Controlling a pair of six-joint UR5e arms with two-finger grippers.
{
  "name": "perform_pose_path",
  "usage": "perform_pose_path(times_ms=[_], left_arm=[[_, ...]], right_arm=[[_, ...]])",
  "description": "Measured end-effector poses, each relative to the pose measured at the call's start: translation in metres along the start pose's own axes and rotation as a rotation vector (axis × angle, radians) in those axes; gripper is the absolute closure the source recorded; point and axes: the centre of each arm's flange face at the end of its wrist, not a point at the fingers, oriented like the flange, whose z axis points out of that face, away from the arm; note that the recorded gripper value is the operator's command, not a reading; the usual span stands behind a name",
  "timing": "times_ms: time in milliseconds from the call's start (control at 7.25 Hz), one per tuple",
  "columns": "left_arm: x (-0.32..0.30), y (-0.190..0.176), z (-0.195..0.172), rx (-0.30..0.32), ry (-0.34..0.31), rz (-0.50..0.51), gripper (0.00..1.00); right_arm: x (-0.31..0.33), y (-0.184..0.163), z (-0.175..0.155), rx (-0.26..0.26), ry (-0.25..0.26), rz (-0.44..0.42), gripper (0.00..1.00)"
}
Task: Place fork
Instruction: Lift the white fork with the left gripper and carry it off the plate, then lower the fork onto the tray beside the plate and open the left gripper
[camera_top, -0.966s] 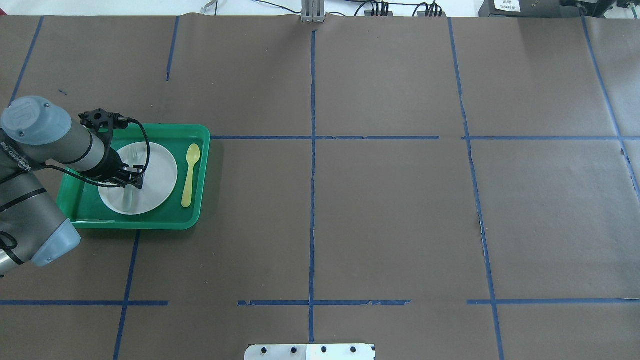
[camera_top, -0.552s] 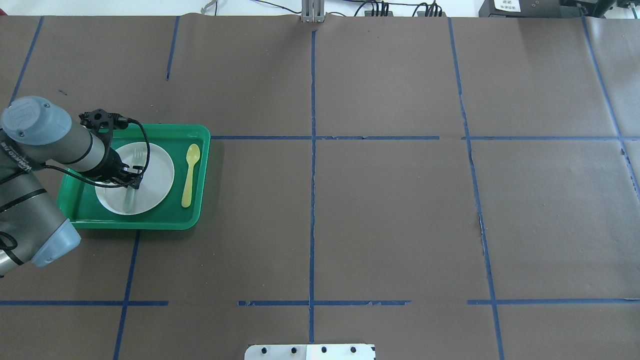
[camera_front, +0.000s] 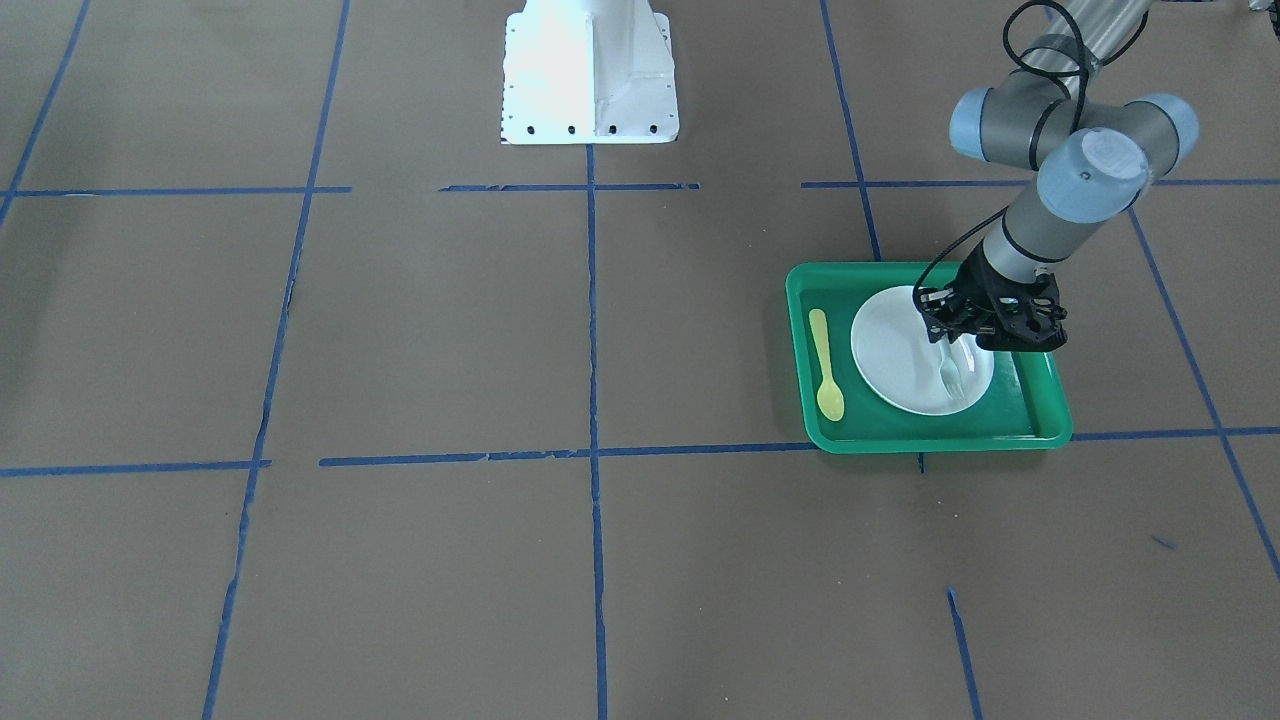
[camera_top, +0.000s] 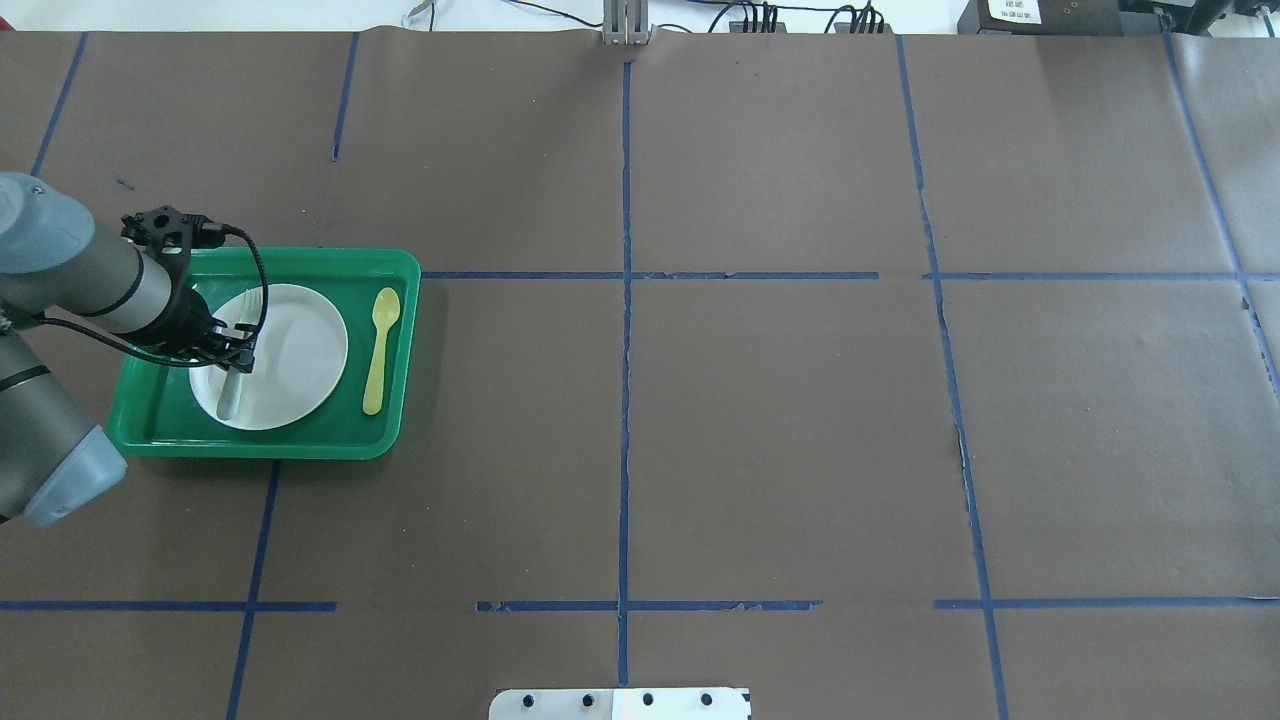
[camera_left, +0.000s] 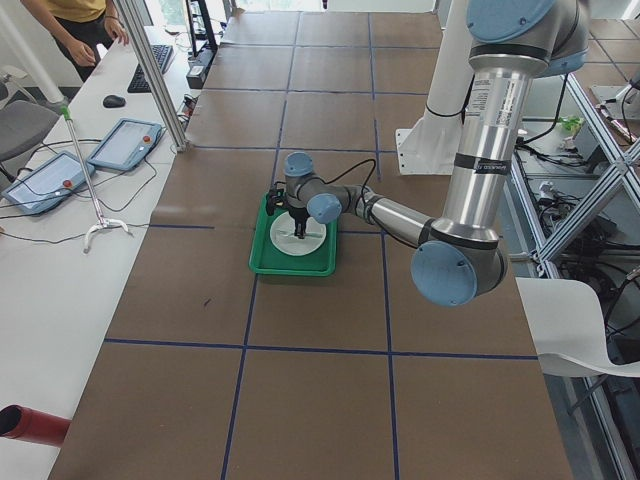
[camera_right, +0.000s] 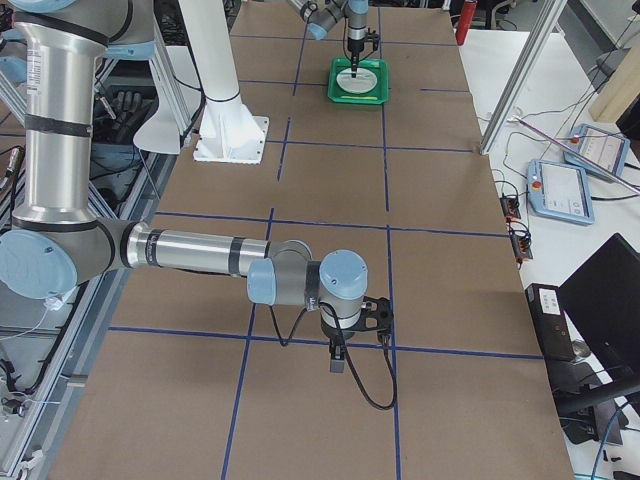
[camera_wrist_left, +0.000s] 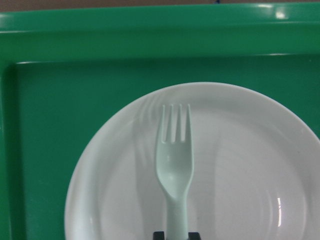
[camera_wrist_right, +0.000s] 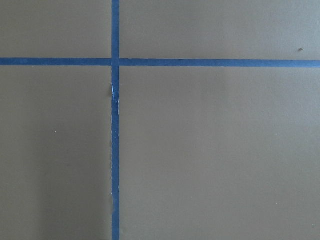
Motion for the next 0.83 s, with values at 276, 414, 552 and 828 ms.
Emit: perform_pose_path(times_ms=[276, 414, 552, 828], left_arm=[[-0.050, 0.001, -0.012, -0.009, -0.008, 0.021, 1.00], [-0.062, 0.002, -0.014, -0.026, 0.004, 0.015, 1.00], [-0.066, 0.002, -0.015, -0.038, 0.014, 0.007, 1.00], [-0.073, -0.001, -0.004, -0.059, 0.009, -0.010, 1.00]], right_arm=[[0.000, 0.000, 0.000, 0.000, 0.000, 0.000, 0.00], [0.000, 0.000, 0.000, 0.000, 0.000, 0.000, 0.00], [0.000, 0.000, 0.000, 0.000, 0.000, 0.000, 0.00], [0.000, 0.000, 0.000, 0.000, 0.000, 0.000, 0.00]])
